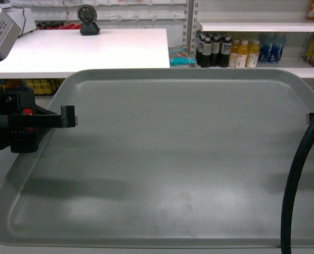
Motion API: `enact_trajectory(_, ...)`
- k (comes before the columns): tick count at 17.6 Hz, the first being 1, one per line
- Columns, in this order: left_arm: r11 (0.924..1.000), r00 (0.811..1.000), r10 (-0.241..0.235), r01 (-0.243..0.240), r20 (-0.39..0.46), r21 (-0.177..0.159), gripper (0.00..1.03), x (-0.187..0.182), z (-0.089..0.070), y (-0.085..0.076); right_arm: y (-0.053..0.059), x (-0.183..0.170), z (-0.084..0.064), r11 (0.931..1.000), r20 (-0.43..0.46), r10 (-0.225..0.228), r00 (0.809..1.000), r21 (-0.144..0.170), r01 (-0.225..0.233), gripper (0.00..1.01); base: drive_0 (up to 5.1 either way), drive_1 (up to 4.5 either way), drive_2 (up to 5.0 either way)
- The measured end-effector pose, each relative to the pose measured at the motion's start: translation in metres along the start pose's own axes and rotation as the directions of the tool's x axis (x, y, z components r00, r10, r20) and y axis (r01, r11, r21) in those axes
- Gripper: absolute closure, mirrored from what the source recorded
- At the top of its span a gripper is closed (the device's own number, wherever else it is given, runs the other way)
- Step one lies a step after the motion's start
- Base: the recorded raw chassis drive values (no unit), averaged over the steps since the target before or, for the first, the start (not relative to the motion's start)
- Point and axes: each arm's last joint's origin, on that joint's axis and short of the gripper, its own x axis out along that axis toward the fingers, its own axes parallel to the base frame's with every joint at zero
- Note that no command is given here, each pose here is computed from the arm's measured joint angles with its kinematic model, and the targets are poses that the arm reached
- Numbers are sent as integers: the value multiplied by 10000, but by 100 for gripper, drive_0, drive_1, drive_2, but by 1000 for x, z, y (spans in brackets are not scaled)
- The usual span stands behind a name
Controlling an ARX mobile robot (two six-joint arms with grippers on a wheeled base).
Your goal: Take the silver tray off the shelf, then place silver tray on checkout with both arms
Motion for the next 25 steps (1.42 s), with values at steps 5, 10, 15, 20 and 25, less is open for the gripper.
enact_trajectory(5, 10000, 10000, -5, 5, 42, 1, 100, 0, 0, 0, 0, 0, 1, 10000, 31, -6, 10000, 3, 6, 98, -490, 334, 140)
enact_trajectory(10, 10000, 10000, -5, 5, 7, -1, 100, 0, 0, 0, 0, 0, 0, 10000, 0, -7, 10000, 2, 7, 98, -490, 335, 139)
enact_trajectory(15, 10000, 10000, -16, 16, 71, -4, 100, 0, 1, 0, 0, 0, 0, 10000, 31, -10, 10000, 3, 10, 98, -486, 341, 141)
enact_trajectory(20, 10000, 10000, -10, 10, 49, 0, 100, 0, 0, 0, 0, 0, 1, 10000, 65, 2, 10000, 5, -2, 98, -479, 350, 148)
enact_trajectory(25, 10000, 10000, -8, 8, 34, 1, 100, 0, 0, 0, 0, 0, 0, 10000, 15, -10, 10000, -1, 10, 98, -489, 340, 137)
